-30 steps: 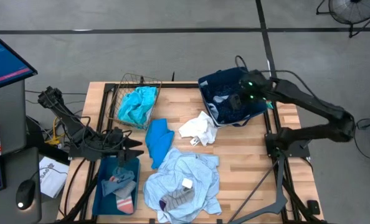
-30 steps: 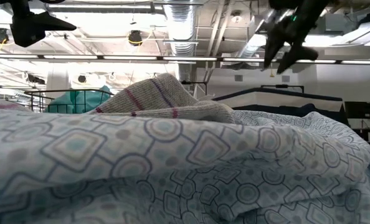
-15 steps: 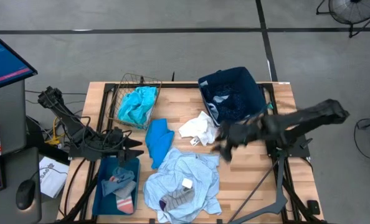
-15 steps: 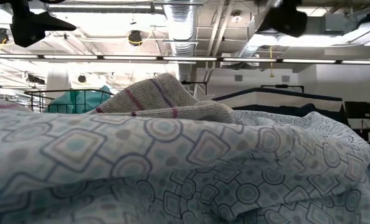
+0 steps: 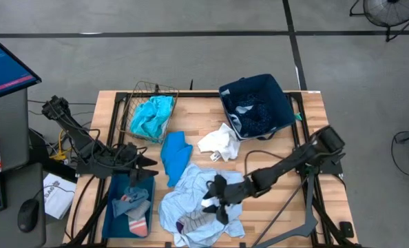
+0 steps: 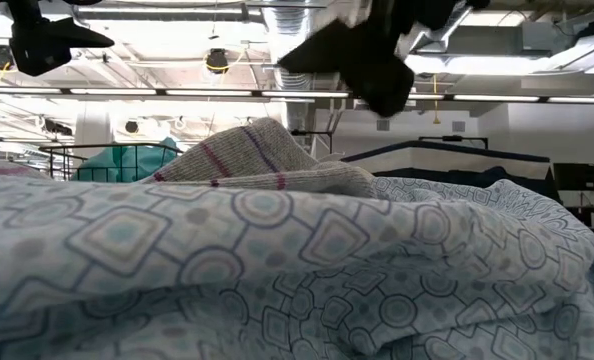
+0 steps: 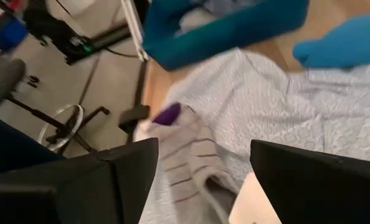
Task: Pick & Place Cloths
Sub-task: Put the gray sock into the blue bin
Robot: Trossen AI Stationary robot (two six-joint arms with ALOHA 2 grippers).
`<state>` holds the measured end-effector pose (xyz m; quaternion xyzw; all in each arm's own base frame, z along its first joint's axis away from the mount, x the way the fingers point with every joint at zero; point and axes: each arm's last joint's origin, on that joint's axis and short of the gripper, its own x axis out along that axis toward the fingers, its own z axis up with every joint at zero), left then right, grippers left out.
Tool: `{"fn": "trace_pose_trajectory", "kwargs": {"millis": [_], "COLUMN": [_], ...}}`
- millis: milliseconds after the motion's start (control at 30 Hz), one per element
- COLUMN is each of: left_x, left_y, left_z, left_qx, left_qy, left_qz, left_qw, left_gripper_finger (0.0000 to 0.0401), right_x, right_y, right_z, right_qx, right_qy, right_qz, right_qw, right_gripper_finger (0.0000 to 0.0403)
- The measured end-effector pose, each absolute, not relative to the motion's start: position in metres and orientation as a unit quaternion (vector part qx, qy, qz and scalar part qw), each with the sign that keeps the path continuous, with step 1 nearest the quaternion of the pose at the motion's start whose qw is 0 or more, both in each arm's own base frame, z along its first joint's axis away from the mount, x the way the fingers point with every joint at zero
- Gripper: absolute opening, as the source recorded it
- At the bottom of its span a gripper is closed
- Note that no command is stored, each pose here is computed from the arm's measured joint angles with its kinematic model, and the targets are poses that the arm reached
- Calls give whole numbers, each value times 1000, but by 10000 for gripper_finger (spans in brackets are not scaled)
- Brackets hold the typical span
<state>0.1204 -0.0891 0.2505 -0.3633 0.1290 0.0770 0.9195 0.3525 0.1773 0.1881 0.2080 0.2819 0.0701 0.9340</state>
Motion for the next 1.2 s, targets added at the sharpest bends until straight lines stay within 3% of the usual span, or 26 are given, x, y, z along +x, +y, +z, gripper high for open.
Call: {"fn": "trace_pose_trajectory", "kwargs": {"millis": [300, 667, 800, 1000, 1200], "left_x": [120, 120, 120, 120, 120], "left_y": [-90, -90, -90, -90, -90], "left_z": [250, 250, 250, 250, 250], "left_qx": [-365, -366, -366, -366, -366], "left_qy": [139, 145, 145, 144, 143], "left_qz": [65, 58, 58, 59, 60], "left_qw": [918, 917, 917, 918, 918], "left_gripper_finger": [301, 301, 301, 301, 301], "right_x": [382, 373, 371, 372, 375], "right_y": [198, 204, 202, 200, 191], "right_z": [159, 124, 121, 126, 167], "right_qx": [155, 152, 157, 161, 181], "right_qy": [301, 401, 415, 413, 364], "right_qz": [84, 44, 29, 35, 41], "right_qw": [937, 902, 896, 896, 913], "right_gripper_finger": [249, 242, 188, 20, 9]}}
